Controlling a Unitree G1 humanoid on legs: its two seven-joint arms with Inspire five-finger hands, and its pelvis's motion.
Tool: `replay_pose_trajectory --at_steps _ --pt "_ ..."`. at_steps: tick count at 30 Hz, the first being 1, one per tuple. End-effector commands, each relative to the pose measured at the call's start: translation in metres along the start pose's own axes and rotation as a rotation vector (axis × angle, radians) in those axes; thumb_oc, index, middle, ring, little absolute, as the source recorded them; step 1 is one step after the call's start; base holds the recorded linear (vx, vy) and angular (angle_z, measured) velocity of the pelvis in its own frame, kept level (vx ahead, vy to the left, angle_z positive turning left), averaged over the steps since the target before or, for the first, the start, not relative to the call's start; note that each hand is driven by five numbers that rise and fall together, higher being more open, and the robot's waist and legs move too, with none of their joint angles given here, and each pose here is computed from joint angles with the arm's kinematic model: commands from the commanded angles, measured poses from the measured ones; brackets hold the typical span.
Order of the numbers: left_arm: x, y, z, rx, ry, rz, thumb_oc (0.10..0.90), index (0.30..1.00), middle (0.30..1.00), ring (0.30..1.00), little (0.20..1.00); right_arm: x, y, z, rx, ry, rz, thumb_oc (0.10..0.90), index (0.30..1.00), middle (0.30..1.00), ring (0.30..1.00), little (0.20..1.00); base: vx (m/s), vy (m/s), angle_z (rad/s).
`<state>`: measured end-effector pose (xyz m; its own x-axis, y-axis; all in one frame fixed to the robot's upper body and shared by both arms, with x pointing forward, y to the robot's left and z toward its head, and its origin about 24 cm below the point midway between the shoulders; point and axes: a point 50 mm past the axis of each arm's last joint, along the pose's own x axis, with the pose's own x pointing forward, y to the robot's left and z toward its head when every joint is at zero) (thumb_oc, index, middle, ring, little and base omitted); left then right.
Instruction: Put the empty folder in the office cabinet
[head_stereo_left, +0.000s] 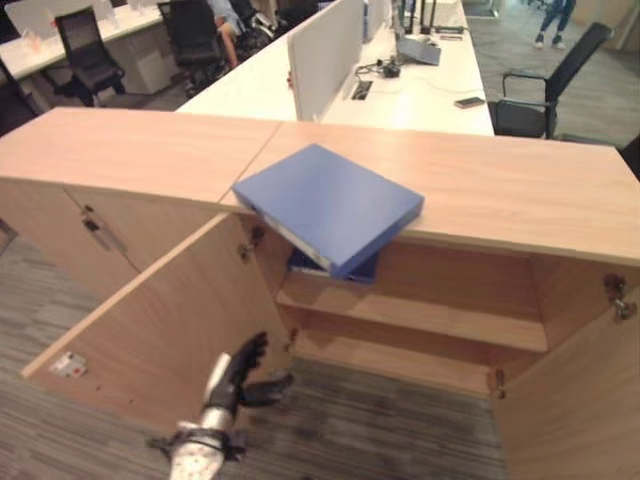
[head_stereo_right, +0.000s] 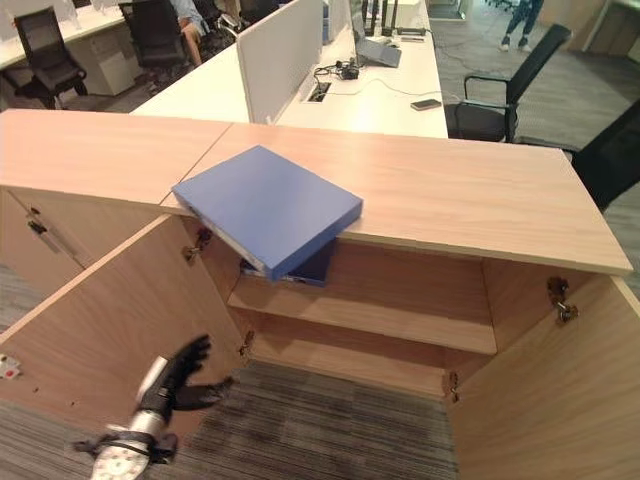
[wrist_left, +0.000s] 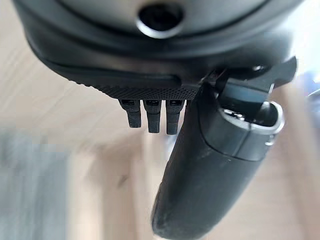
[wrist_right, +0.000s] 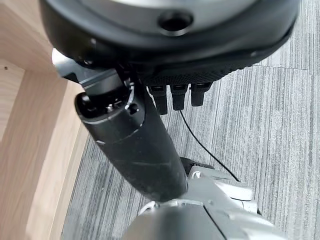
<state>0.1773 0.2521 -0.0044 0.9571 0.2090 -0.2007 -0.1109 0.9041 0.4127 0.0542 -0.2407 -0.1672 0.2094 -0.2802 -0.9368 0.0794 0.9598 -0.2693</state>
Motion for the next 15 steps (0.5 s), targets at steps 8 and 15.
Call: replay_pose_trajectory --at_steps 8,15 --pt "0.006 0.038 0.117 0.254 -0.664 0.423 0.800 0.900 0.900 0.900 0.900 -0.002 0.038 0.039 -0.031 -0.131 0.062 0.800 0.900 0.900 0.900 0.900 0.04 -0.008 -0.04" --pt "0.013 0.042 0.155 0.421 -0.872 0.504 0.800 0.900 0.900 0.900 0.900 -0.002 0.041 0.039 -0.076 -0.140 0.066 0.800 0.900 0.900 0.900 0.900 0.02 -0.016 -0.05"
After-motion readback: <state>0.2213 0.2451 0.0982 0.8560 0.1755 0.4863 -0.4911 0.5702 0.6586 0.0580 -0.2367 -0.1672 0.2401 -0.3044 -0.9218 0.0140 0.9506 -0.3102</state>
